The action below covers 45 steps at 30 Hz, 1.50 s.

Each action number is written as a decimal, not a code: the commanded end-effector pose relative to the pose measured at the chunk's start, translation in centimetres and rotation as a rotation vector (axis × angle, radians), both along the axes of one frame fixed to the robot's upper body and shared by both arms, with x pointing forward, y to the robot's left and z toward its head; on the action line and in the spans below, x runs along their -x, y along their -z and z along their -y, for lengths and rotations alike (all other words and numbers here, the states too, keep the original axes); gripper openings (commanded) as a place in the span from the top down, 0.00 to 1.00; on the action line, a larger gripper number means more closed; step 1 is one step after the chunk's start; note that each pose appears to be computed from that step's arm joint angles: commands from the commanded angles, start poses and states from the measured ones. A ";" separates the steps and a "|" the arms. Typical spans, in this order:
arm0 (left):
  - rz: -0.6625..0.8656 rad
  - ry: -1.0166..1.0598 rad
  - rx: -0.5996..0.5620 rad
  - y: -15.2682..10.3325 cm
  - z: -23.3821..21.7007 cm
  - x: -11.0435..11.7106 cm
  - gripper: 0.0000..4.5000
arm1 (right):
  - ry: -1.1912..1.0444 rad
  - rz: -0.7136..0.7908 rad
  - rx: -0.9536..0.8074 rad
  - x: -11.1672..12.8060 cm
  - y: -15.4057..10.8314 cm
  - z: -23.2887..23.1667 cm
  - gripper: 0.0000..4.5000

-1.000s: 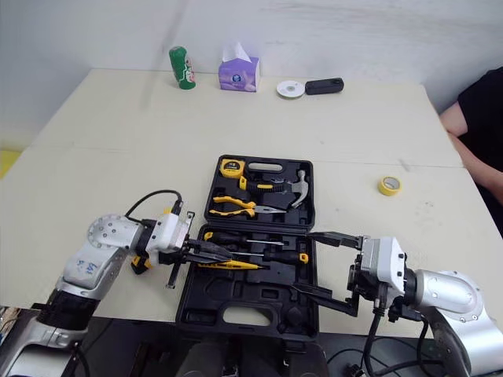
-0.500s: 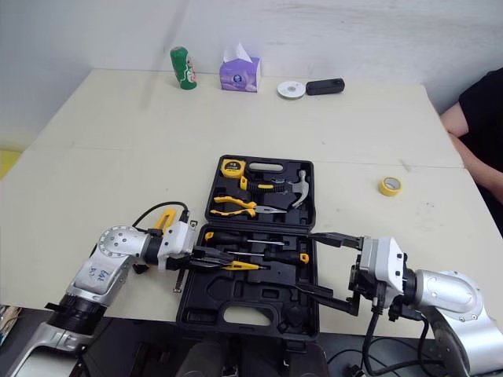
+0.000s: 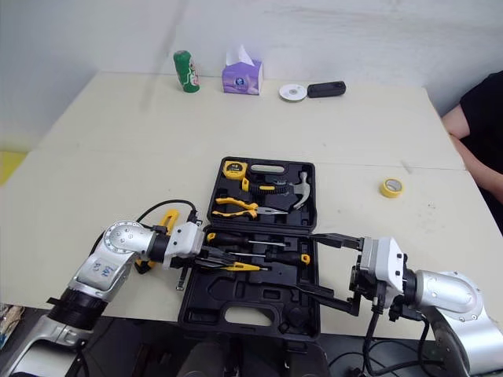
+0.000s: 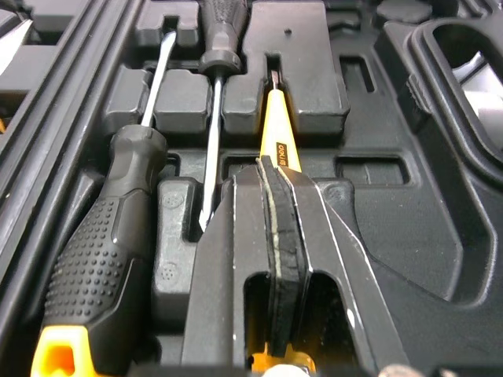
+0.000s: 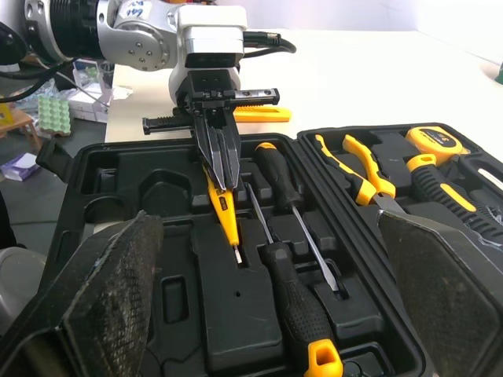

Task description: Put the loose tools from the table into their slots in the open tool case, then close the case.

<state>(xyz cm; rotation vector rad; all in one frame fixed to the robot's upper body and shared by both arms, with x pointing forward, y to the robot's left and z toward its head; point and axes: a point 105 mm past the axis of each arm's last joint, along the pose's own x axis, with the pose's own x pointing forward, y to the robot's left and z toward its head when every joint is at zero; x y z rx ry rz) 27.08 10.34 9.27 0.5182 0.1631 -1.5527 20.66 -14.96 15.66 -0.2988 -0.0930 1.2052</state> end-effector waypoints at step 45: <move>0.259 -1.586 0.292 -5.8 -34.6 6.5 0.03 | 1.231 0.227 0.264 2.9 1.5 30.8 0.00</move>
